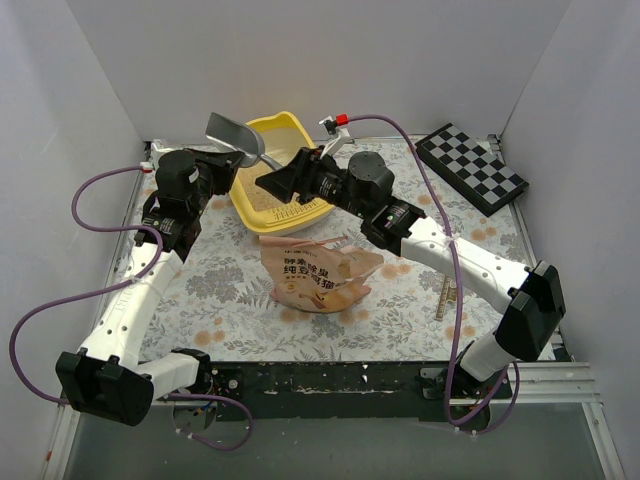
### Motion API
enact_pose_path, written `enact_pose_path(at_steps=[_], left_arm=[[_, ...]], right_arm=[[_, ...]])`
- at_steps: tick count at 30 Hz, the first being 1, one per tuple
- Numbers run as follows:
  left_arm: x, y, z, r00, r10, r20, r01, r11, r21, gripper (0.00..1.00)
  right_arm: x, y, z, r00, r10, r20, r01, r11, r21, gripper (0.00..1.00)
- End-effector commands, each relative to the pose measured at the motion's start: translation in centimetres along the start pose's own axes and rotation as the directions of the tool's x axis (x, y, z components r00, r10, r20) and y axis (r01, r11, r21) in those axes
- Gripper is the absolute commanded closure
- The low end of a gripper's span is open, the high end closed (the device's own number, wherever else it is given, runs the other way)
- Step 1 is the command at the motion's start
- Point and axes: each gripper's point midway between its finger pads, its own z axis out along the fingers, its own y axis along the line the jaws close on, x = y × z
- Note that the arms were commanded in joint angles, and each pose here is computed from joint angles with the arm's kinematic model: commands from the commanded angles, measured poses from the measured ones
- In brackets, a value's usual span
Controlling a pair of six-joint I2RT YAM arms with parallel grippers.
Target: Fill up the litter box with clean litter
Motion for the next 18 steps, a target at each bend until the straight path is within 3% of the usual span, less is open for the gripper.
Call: enact_pose_path(at_steps=[1, 18], left_arm=[[-0.6, -1.9, -0.7, 1.000, -0.002, 0.020, 0.001, 0.998, 0.065, 1.00], [-0.8, -1.8, -1.3, 1.000, -0.004, 0.031, 0.002, 0.998, 0.068, 1.00]], right_arm=[[-3.0, 3.3, 0.0, 0.996, -0.037, 0.083, 0.044, 0.996, -0.079, 0.34], [-4.1, 3.0, -0.5, 0.985, -0.066, 0.157, 0.068, 0.998, -0.010, 0.30]])
